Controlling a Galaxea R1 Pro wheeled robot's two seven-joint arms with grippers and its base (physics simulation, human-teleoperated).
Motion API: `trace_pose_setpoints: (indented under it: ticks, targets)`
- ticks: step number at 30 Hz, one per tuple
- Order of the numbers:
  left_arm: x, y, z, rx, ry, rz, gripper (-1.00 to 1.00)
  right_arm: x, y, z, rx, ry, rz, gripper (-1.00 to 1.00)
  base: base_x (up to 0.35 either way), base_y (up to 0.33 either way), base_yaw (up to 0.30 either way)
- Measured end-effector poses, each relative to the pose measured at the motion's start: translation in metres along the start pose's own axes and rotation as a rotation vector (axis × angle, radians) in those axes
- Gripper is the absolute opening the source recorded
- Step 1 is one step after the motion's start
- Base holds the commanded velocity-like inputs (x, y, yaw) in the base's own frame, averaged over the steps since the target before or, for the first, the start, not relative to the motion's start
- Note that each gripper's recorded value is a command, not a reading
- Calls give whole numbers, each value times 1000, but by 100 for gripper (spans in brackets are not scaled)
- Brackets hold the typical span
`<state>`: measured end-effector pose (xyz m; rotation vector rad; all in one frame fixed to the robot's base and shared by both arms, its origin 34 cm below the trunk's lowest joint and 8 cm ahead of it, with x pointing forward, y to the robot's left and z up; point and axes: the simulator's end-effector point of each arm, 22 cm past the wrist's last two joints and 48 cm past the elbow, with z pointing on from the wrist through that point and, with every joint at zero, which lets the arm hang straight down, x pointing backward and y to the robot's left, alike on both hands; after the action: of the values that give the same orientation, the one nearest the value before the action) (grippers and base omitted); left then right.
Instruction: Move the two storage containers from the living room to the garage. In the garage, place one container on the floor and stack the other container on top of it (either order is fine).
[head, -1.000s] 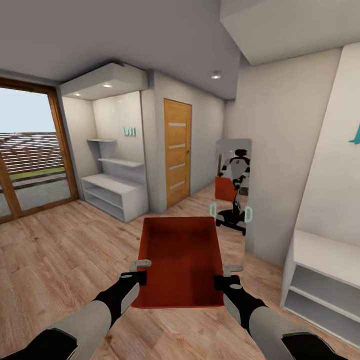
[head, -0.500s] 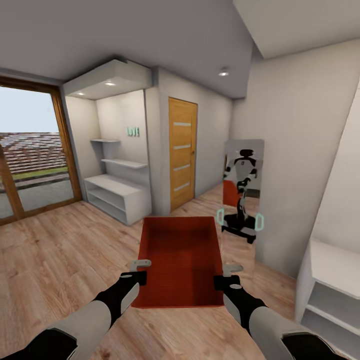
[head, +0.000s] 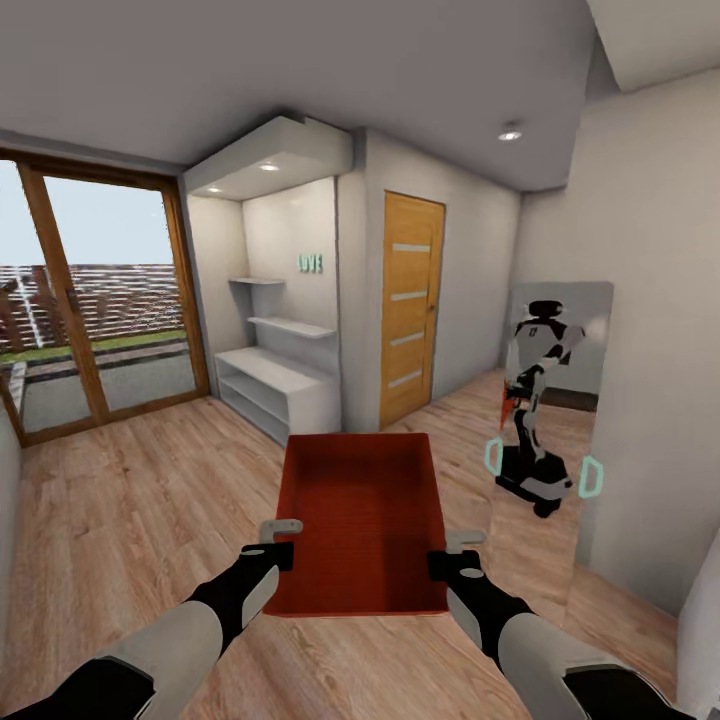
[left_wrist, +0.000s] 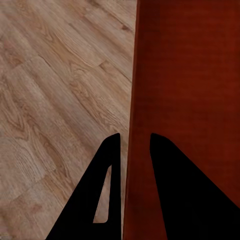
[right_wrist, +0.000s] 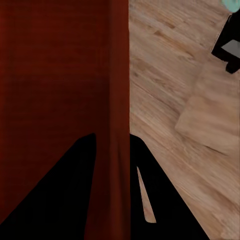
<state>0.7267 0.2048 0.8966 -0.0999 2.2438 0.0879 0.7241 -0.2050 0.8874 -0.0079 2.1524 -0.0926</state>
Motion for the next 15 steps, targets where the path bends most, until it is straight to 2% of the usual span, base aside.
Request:
trace_pose_setpoints:
  ticks: [3,15]
  targets:
    - [0,0,0,0,0,0,-100,0,0,0,1,0,0,-100,322,0,107]
    - [0,0,0,0,0,0,-100,0,0,0,0,0,-1,-100,322,0,4]
